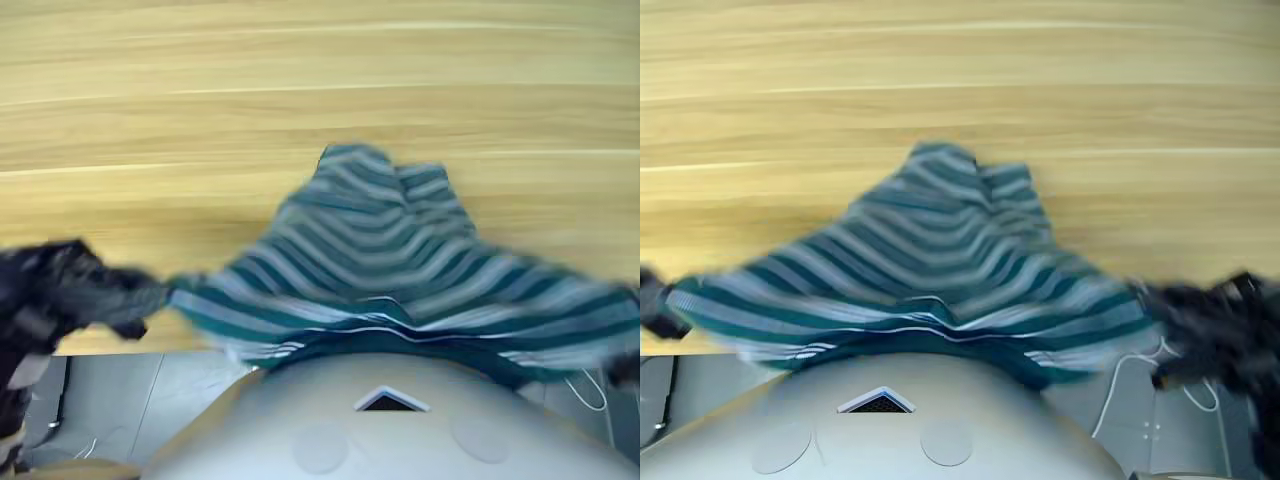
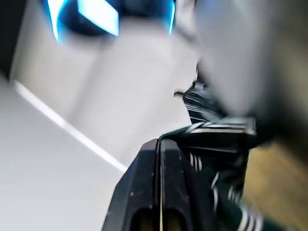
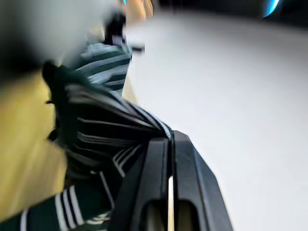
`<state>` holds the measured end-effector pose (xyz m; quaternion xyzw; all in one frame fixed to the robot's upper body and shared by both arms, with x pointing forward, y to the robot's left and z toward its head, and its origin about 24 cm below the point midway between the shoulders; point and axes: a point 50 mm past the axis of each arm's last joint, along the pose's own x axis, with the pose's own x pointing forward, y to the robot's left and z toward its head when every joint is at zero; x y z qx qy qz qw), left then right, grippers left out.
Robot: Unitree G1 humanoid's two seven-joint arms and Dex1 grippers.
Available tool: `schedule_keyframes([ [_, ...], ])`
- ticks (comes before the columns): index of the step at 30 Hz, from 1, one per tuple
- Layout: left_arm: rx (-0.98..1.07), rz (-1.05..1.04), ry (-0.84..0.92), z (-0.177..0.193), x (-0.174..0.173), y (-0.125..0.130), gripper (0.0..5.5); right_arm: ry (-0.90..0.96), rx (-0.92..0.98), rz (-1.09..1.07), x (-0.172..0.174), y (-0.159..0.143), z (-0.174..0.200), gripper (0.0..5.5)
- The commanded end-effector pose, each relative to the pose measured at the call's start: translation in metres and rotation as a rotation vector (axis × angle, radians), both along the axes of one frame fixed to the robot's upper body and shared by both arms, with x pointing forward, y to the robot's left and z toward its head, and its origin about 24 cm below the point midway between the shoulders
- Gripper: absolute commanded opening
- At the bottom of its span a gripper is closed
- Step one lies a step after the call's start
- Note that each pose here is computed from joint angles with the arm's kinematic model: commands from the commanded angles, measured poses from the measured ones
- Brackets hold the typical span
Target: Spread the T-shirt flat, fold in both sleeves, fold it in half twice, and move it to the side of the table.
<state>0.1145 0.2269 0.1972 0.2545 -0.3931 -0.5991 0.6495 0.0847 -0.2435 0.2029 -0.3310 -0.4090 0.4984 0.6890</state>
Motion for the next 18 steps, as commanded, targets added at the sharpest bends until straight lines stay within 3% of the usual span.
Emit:
schedule_keyframes([
  [1,0.42,0.35,0.1,-0.059,0.049,0.026,0.0,0.185,-0.414,-0.252,0.051,-0.015,-0.052,0.04],
  [4,0.732,0.572,0.208,-0.103,0.094,0.047,0.0,0.329,-0.799,-0.436,0.11,-0.024,-0.109,0.04],
  [6,0.873,0.587,0.259,-0.116,0.122,0.052,0.0,0.363,-1.047,-0.484,0.148,-0.029,-0.128,0.04],
  [8,1.073,0.561,0.348,-0.117,0.161,0.051,0.0,0.359,-1.241,-0.535,0.205,-0.025,-0.112,0.04],
  [9,1.125,0.602,0.37,-0.094,0.191,0.049,0.0,0.265,-1.213,-0.7,0.252,-0.015,-0.073,0.04],
  [10,1.07,0.721,0.331,-0.056,0.222,0.044,0.0,0.132,-1.054,-0.9,0.293,0.002,-0.016,0.04],
  [11,0.783,0.952,0.158,0.013,0.258,0.029,0.0,-0.114,-0.683,-1.125,0.319,0.024,0.069,0.04],
  [12,0.326,1.183,-0.017,0.1,0.275,0.02,0.0,-0.318,-0.169,-1.317,0.315,0.029,0.16,0.04],
  [14,-0.507,1.403,-0.196,0.225,0.245,0.042,0.0,-0.51,0.499,-1.416,0.272,0.009,0.252,0.04],
  [15,-0.645,1.401,-0.275,0.25,0.227,0.051,0.0,-0.542,0.625,-1.396,0.259,-0.002,0.264,0.04],
  [16,-0.614,1.361,-0.308,0.25,0.223,0.051,0.0,-0.569,0.618,-1.35,0.256,-0.005,0.259,0.04],
  [18,-0.312,1.344,-0.357,0.208,0.241,0.041,0.0,-0.512,0.371,-1.297,0.276,-0.002,0.212,0.04],
])
